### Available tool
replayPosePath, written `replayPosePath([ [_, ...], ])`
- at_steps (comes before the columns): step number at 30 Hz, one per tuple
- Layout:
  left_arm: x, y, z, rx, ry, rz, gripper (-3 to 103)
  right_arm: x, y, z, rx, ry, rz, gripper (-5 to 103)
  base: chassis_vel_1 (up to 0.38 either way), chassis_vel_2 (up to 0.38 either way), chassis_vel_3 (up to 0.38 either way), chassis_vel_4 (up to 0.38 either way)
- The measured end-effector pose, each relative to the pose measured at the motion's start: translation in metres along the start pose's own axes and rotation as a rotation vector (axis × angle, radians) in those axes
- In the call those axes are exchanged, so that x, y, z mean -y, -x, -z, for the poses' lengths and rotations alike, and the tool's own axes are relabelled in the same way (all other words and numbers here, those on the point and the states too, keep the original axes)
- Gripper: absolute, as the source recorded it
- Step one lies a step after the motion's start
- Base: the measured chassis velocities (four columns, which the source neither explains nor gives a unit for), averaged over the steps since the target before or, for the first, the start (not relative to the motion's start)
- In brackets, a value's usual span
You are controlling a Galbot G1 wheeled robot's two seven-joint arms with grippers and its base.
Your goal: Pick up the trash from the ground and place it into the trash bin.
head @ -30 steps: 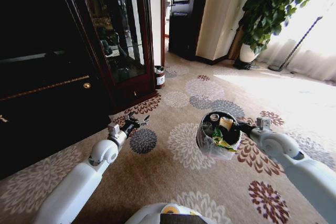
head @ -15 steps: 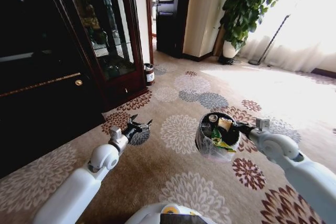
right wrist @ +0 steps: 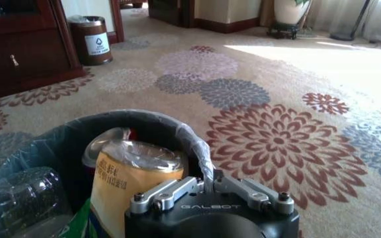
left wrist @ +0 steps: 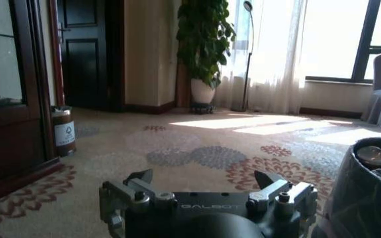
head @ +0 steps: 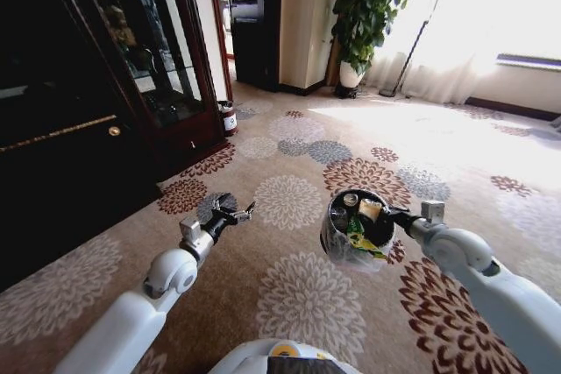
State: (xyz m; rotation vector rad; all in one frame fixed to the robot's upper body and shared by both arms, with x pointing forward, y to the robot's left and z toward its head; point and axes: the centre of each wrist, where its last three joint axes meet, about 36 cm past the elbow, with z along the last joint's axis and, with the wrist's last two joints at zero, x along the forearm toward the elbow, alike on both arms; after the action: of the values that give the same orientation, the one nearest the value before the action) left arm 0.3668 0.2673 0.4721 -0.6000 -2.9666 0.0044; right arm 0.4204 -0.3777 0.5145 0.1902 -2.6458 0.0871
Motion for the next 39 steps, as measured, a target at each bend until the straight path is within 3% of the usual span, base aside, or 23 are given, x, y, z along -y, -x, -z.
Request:
replayPosePath([
  [24, 0.007, 0.004, 0.001, -0.02, 0.025, -0.015, 100, 0.007, 0.004, -0.006, 0.012, 0.011, -0.018, 2, 0.164, -0.493, -0.172, 0.475],
  [39, 0.01, 0.005, -0.001, -0.028, 0.027, -0.031, 100, 0.003, 0.005, -0.01, 0.011, 0.015, -0.023, 2, 0.2, -0.516, -0.303, 0.412],
])
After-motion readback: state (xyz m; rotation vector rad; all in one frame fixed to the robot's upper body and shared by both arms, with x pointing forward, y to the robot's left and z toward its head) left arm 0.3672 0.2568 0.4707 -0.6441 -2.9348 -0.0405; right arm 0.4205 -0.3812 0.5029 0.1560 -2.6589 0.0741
